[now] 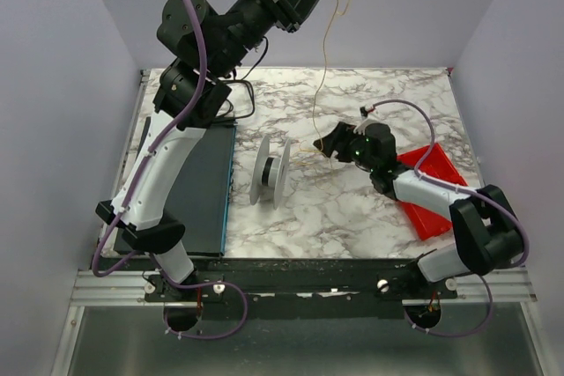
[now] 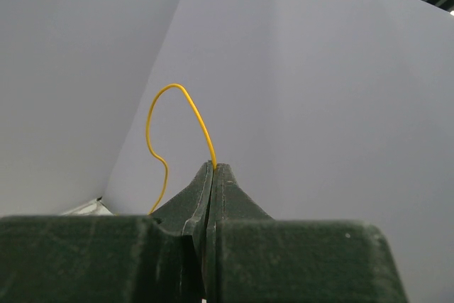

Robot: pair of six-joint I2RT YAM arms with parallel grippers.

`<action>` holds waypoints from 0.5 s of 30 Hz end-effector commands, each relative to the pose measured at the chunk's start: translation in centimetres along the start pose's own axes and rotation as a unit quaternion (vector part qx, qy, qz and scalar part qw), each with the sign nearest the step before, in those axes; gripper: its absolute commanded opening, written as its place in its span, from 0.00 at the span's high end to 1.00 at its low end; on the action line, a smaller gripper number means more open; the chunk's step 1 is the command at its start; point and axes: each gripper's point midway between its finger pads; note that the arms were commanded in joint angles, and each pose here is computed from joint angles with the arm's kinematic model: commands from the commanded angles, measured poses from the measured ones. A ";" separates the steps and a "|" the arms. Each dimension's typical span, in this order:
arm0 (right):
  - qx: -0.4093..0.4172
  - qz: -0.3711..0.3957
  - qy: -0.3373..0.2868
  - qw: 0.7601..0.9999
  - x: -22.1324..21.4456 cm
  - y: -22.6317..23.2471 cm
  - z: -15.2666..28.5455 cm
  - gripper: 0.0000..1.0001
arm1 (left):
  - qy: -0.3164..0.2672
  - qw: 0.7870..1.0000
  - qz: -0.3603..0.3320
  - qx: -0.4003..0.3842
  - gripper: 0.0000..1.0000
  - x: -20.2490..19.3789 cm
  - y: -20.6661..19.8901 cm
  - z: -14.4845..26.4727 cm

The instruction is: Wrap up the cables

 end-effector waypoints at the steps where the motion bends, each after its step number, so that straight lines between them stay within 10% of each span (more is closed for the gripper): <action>1: 0.039 0.003 0.016 0.999 -2.3 1.3 1.6 0.27 | -0.018 1.000 -0.010 -0.015 1.00 1.8 -1.6 1.0; 15: -0.021 0.006 -0.038 0.999 0.8 0.3 4.7 0.23 | -0.019 0.999 0.000 -0.045 1.00 2.2 -3.6 1.8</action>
Point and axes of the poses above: each gripper's point midway between its finger pads, its own z axis back along the fingers, its own y axis along the line the jaws close on, x = y × z
